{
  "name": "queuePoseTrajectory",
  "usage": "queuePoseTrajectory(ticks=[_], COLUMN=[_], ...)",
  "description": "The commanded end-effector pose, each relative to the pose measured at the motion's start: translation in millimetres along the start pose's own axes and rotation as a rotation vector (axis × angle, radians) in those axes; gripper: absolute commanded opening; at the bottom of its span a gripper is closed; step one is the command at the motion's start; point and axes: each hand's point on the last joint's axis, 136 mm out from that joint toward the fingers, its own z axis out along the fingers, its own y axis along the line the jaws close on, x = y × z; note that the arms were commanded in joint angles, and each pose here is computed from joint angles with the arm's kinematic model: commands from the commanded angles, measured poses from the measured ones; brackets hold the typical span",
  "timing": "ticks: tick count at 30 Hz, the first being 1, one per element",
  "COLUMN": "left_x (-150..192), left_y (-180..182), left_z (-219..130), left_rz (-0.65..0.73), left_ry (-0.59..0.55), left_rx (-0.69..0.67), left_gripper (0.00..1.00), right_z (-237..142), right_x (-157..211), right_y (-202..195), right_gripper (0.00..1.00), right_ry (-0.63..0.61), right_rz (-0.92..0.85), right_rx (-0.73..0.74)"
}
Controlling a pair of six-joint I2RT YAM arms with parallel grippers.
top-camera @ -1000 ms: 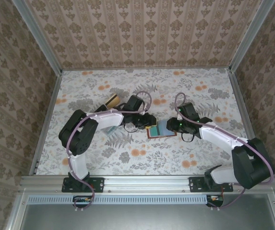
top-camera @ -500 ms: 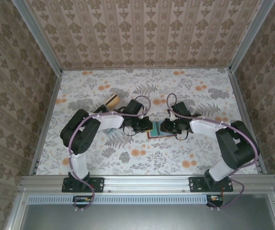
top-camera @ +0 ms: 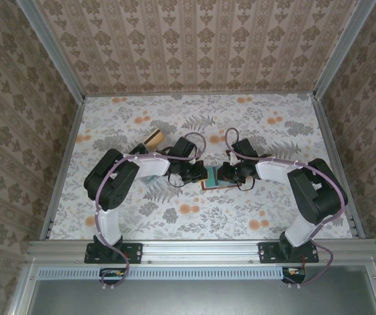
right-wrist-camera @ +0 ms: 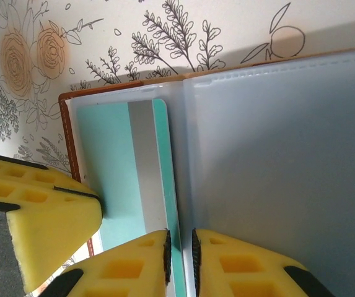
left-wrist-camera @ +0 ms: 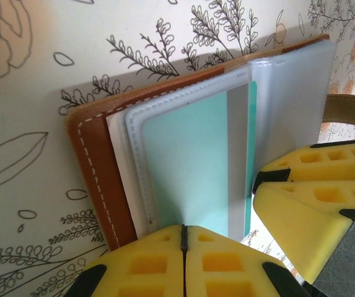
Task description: Take the credit cards out of the card holder
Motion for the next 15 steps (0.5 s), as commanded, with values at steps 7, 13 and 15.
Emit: queuePoseTrajectory(ticks=[7,13,15], left_x=[7.7,6.7,6.5], left_y=[17.0,16.1,16.5], left_z=[7.1,5.3,3.3], left_rz=[-0.016,-0.008,-0.003], left_ry=[0.032,0.030,0.029], left_rx=[-0.055,-0.056,-0.062], left_gripper=[0.05,0.05,0.05], right_z=[6.5,2.7,-1.0], right_x=[-1.3,-1.0,-2.1], right_y=[11.0,7.4,5.4], right_gripper=[0.12,0.00,0.00], right_ry=[0.023,0.017,0.005], right_rz=[0.013,0.008,0.007], right_rx=[-0.043,-0.026,-0.022])
